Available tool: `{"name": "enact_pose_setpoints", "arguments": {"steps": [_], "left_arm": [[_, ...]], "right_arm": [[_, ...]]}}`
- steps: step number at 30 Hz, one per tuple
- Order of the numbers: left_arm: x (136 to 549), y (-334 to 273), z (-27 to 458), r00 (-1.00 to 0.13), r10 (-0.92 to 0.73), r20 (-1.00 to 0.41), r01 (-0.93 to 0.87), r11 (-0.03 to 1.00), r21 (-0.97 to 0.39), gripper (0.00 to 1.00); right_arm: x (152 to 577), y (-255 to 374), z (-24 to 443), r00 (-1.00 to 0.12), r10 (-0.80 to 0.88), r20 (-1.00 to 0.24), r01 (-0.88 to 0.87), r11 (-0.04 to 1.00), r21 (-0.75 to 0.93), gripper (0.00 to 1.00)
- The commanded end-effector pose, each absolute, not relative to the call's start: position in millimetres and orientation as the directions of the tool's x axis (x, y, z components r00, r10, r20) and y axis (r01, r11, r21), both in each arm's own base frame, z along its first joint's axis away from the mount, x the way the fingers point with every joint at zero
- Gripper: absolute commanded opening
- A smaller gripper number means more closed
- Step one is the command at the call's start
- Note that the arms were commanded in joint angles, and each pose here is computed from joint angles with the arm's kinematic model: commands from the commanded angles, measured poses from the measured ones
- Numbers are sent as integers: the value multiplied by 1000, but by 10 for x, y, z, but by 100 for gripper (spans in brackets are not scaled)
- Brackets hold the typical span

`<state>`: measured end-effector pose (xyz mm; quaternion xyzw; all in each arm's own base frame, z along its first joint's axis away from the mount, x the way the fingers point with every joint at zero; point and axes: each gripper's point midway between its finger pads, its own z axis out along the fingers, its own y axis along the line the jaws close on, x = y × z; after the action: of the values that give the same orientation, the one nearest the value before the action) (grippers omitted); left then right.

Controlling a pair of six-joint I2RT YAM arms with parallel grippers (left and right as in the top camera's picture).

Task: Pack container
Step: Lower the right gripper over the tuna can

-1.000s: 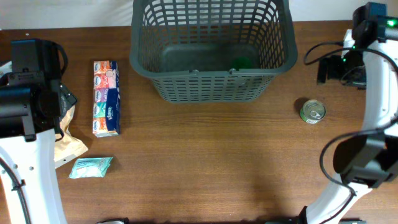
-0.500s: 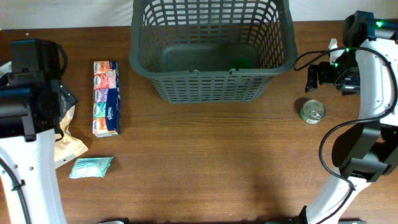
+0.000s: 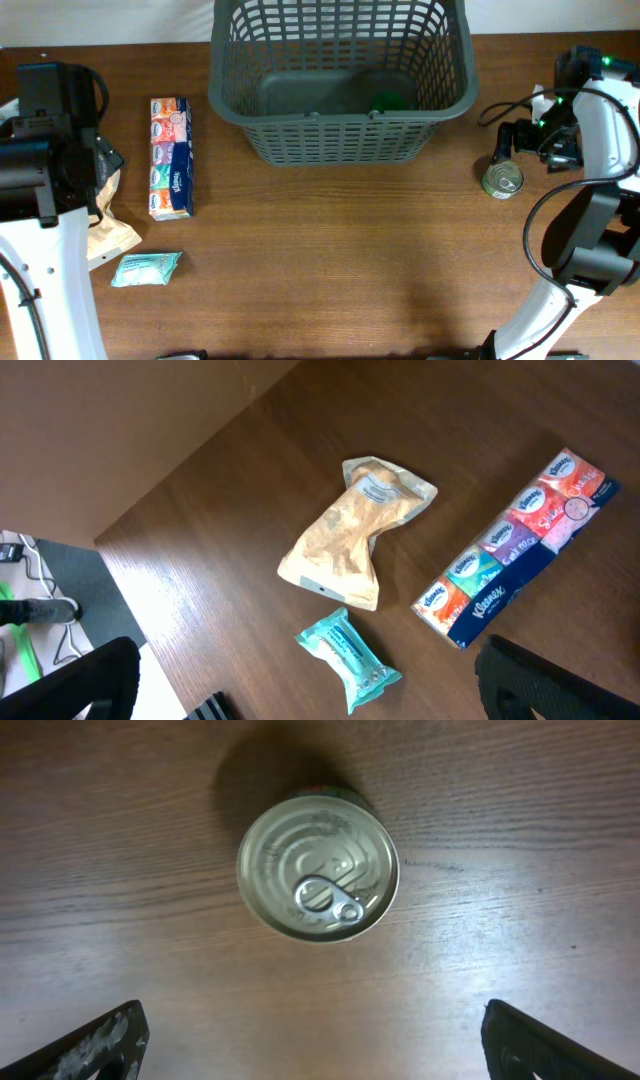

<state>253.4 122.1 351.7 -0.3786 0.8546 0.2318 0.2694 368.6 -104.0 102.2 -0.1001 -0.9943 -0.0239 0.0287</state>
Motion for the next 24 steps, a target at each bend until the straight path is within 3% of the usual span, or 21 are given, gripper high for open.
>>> {"name": "enact_pose_setpoints", "arguments": {"steps": [1,24], "left_arm": [[2537,1228,3501,-562,-532,-633,-778,599,188,100],[2537,1227,3501,-562,-532,-633,-778,599,188,100]], "right_arm": [[3684,-961,931,-985,156,70,161,985,66,99],[3645,-833,305,-991,118,59,122,991,61,99]]}}
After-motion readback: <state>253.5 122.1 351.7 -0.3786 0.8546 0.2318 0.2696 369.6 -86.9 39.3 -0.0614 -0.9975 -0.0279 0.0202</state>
